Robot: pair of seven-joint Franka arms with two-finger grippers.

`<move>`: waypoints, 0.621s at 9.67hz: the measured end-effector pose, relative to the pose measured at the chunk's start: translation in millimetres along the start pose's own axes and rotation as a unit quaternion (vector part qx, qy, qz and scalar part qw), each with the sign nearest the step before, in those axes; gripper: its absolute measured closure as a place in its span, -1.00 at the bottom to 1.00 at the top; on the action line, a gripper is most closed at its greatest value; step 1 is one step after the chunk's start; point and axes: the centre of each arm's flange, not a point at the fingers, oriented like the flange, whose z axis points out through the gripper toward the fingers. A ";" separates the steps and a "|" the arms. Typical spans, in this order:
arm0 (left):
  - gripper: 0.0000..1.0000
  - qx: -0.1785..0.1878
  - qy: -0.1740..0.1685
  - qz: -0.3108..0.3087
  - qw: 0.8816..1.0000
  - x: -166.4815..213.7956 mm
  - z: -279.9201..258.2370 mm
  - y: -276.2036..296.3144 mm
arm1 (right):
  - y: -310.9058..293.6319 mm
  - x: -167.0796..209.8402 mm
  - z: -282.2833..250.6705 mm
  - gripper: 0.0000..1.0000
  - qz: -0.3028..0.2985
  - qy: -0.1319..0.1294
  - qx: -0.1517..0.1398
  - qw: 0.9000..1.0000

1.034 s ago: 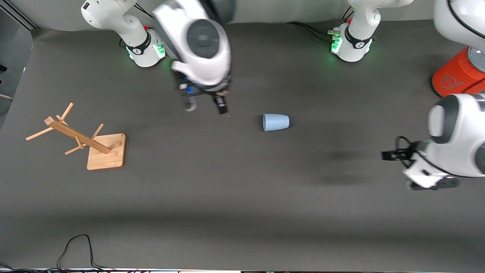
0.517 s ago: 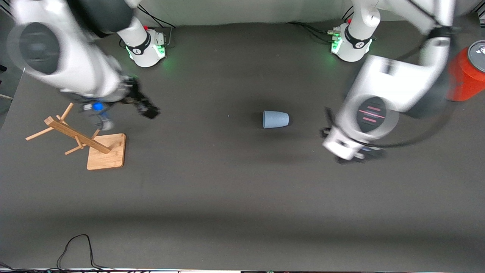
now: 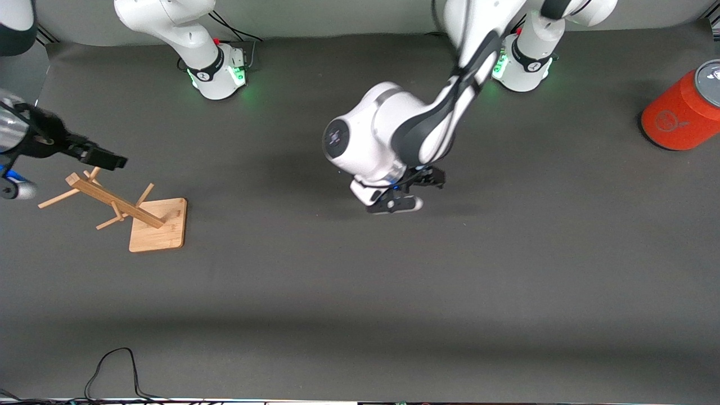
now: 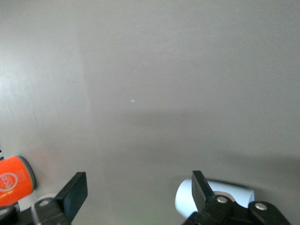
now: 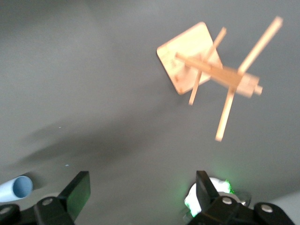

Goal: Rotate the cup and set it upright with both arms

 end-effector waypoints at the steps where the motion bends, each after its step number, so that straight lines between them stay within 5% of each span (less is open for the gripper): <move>1: -0.88 0.010 0.002 0.033 0.999 1.2 9.6 14.7 | 12.9 5.4 4.9 -1.00 -0.038 0.014 0.007 0.999; 6: -0.89 0.061 0.001 0.130 0.990 -38.1 42.2 80.1 | 37.7 19.6 16.7 -1.00 -0.148 0.055 0.012 0.987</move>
